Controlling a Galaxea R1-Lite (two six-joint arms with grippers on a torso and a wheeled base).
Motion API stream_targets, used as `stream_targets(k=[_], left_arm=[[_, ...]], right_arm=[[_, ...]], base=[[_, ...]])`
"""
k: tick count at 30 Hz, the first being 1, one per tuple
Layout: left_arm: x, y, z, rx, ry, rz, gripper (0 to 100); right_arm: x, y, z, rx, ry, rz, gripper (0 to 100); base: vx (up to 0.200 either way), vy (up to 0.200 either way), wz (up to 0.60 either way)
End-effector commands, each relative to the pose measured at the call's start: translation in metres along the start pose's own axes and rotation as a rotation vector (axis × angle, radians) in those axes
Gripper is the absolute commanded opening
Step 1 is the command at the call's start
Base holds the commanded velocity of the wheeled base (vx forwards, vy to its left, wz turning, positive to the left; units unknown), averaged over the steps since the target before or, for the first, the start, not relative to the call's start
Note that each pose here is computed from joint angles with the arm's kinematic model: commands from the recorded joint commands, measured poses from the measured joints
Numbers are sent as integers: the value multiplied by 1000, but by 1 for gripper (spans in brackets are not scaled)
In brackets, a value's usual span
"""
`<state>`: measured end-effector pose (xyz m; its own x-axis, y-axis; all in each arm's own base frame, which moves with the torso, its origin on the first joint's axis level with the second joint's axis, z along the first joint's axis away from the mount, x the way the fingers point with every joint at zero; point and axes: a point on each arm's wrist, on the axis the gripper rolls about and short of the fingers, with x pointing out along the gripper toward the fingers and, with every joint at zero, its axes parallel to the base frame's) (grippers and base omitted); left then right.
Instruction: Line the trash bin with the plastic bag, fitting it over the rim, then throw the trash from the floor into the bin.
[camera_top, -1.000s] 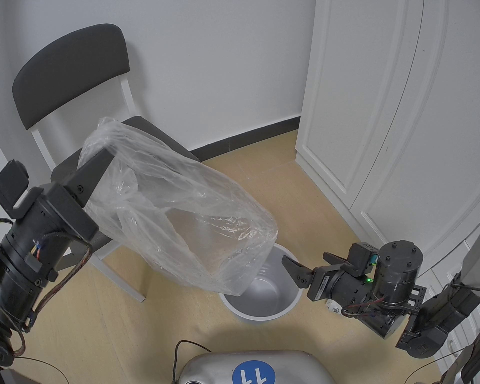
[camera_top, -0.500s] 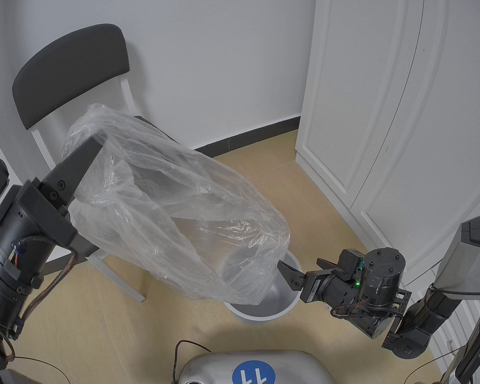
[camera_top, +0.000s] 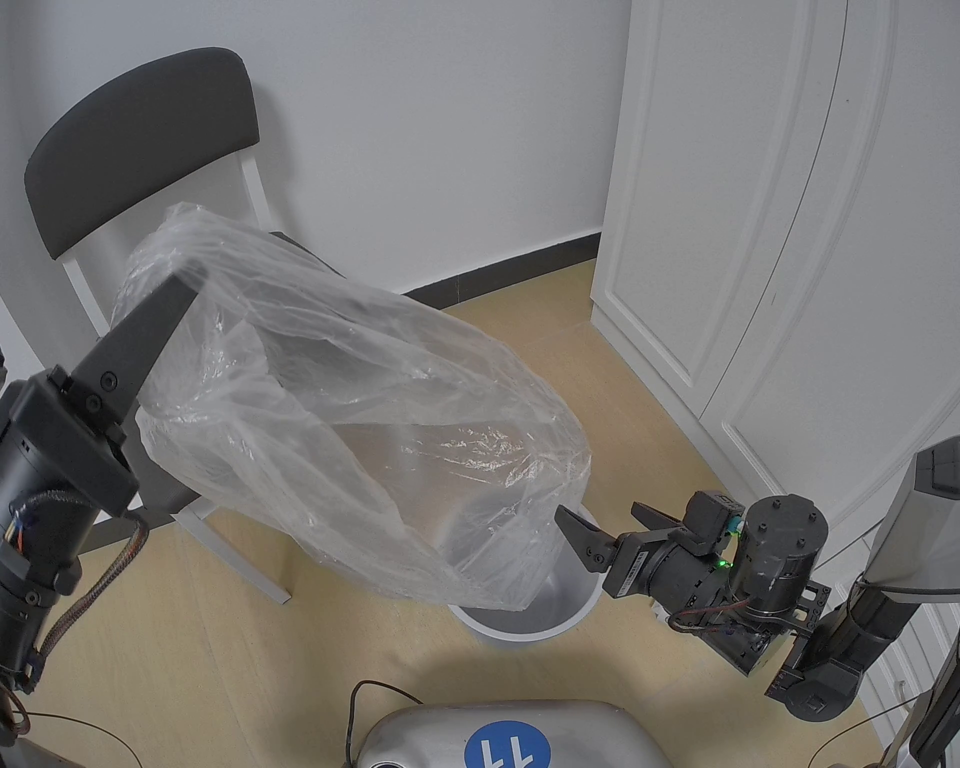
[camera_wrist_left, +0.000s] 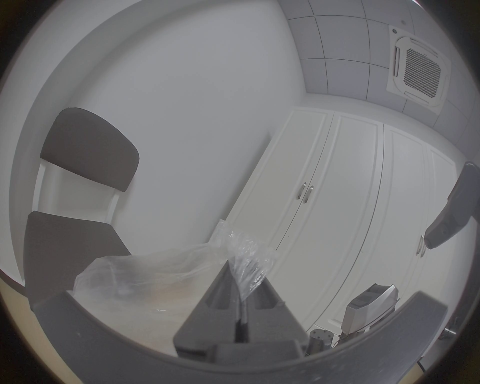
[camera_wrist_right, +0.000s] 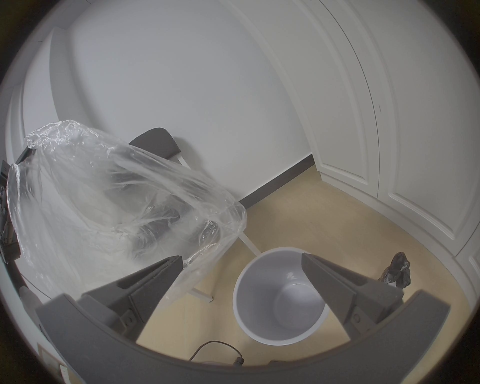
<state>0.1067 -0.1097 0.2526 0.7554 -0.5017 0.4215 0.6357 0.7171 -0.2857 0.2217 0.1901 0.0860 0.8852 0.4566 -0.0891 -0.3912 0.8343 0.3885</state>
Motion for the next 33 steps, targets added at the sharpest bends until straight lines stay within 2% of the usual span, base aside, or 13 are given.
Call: stream_targets(k=[1,20,33], left_arm=[[-1,-1,0,-4,2,-6,0],[-7,-5,-4,-27,-10,-81,0],[-7,-5,-3,-30,-22,-84,0]], right_arm=[[0,0,0,0,0,1,100],[3,-3,7,12,-51,3,100],[-5,3,30,23,-131,28,100]], base=[[0,0,0],[0,0,0],[0,0,0]])
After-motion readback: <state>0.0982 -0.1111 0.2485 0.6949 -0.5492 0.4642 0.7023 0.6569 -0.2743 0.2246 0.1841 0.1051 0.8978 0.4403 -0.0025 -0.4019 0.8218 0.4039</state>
